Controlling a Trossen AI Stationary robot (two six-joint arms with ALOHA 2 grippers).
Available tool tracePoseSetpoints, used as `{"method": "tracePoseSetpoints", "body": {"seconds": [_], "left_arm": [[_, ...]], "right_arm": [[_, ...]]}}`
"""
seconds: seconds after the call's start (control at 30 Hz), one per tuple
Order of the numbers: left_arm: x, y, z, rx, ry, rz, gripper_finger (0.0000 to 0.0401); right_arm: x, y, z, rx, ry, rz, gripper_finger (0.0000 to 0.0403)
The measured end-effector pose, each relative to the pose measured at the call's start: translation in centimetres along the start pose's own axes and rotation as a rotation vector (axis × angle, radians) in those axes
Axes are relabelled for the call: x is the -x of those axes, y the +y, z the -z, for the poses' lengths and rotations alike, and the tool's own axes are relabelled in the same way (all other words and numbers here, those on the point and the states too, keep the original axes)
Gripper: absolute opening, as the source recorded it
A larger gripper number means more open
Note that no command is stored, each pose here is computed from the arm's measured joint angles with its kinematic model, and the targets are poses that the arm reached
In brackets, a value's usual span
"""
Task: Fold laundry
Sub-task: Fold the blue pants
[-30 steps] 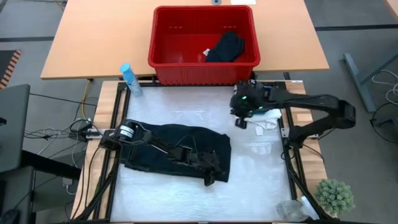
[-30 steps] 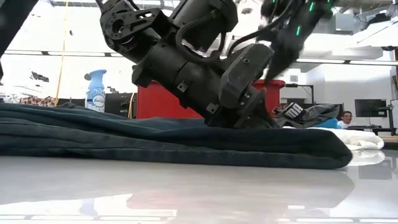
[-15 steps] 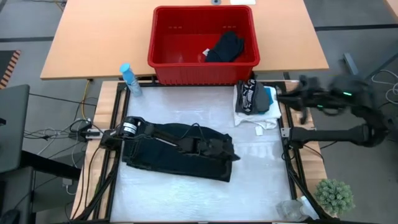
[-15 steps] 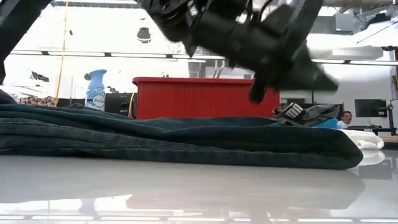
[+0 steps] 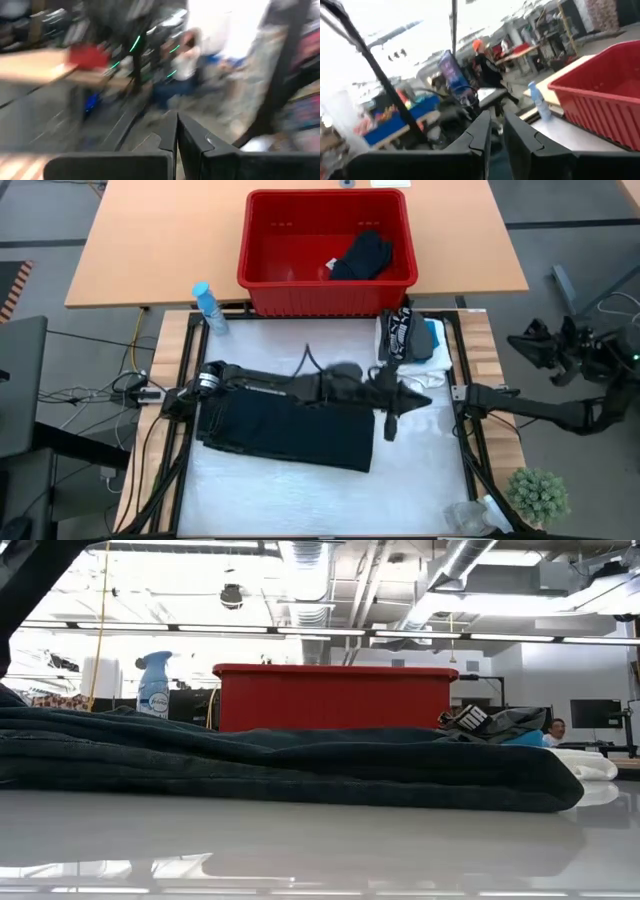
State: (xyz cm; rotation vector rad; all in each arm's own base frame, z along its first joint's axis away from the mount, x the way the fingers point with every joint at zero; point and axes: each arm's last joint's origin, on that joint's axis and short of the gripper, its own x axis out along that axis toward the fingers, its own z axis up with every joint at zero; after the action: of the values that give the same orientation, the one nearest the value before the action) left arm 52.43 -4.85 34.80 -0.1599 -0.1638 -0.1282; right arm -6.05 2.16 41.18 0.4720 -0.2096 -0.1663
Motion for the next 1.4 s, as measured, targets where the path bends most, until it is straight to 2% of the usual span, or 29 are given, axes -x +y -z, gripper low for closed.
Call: {"method": "tracePoseSetpoints", "body": {"seconds": [0.13,0.2,0.27,0.4,0.5,0.6,0.67,0.8,0.93,1.07,1.2,1.27,1.4], "left_arm": [[0.3,0.2,-6.8,-0.014,-0.118,0.267,0.0000],[1.0,0.8,-9.8,-0.016,-0.148,0.359,0.0000],[2.3,1.8,-12.2,-0.008,-0.172,0.419,0.0000],[6.0,4.1,-16.1,0.030,-0.088,0.487,0.0000],[9.9,5.2,-20.1,0.023,-0.015,0.434,0.0000],[15.1,4.6,-23.6,-0.078,0.070,0.250,0.0000],[18.7,3.3,-25.0,-0.148,0.159,0.124,0.0000],[24.0,0.1,-26.4,-0.177,0.288,-0.040,0.0000],[27.2,-2.9,-26.7,-0.125,0.357,-0.065,0.0000],[27.8,-4.6,-25.2,-0.109,0.492,-0.086,0.0000],[26.3,-6.0,-22.9,-0.193,0.542,-0.056,0.0000],[26.4,-6.3,-22.0,-0.216,0.571,-0.058,0.0000],[27.9,-5.8,-20.6,-0.154,0.568,-0.179,0.0000]], "right_arm": [[0.9,-0.3,2.0,0.003,-0.041,0.010,0.0077],[1.2,-0.4,2.8,0.005,-0.060,0.028,0.0077],[1.1,-0.5,3.5,0.013,-0.079,0.050,0.0077],[0.2,-0.5,3.9,0.043,-0.141,0.053,0.0077],[-1.4,-0.6,3.9,0.070,-0.179,-0.002,0.0077],[-3.6,-1.3,4.3,0.055,-0.146,-0.063,0.0077],[-5.1,-1.8,4.6,0.042,-0.100,-0.111,0.0077],[-7.8,-3.5,5.8,0.012,-0.004,-0.139,0.0077],[-10.4,-5.3,7.1,-0.065,0.078,-0.158,0.0077],[-12.4,-6.2,7.8,-0.101,0.101,-0.232,0.0077],[-13.9,-6.1,7.9,-0.104,0.104,-0.307,0.0077],[-14.4,-5.8,7.7,-0.098,0.086,-0.344,0.0077],[-15.0,-5.3,7.9,-0.061,0.079,-0.391,0.0077]]}}
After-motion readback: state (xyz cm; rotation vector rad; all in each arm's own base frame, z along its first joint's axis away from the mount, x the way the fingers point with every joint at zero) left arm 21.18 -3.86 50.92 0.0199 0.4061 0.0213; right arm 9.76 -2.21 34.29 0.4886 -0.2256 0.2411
